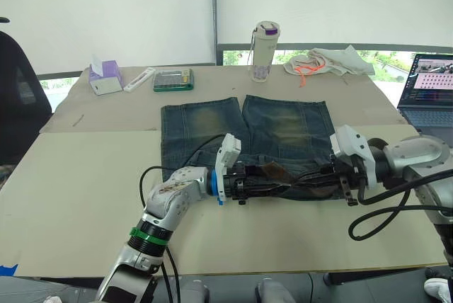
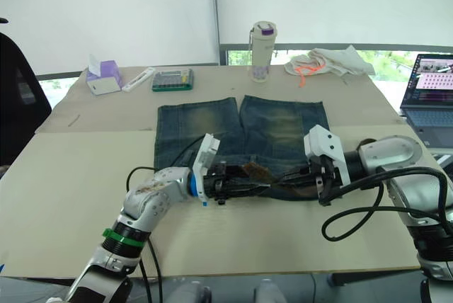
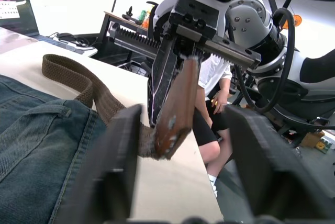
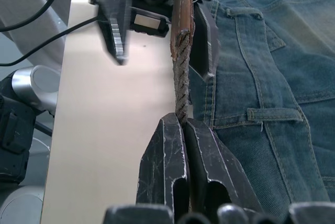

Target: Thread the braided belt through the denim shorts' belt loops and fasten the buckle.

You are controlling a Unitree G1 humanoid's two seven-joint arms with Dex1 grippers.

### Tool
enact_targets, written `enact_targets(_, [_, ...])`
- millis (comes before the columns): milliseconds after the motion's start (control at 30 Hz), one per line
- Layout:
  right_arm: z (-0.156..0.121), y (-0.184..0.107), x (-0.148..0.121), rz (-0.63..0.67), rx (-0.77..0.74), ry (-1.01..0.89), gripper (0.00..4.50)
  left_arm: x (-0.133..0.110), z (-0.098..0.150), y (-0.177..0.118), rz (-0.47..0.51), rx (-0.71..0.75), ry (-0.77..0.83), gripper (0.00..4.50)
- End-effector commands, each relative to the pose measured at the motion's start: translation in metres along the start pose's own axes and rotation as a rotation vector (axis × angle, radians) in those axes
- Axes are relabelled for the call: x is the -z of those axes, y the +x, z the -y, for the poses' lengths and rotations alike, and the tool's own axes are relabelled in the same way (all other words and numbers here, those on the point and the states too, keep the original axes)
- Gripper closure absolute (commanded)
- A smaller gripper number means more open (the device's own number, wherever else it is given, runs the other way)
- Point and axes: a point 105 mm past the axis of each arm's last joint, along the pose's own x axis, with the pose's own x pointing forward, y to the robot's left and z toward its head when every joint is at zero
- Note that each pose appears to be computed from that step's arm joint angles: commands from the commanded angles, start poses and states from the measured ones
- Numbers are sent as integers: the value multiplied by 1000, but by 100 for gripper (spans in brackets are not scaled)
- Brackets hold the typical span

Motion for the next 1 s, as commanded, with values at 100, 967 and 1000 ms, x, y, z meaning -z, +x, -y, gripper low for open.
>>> enact_targets(100, [-2, -6, -6, -8, 0, -24, 450, -12, 6, 2, 34, 21, 64, 424])
enact_targets(967, [-45, -3, -2, 571, 330, 654, 40, -42, -39, 17, 387, -211, -463, 450])
enact_targets(1000, [-50, 10, 1, 558, 310, 678, 40, -47, -37, 19, 408, -190, -493, 450])
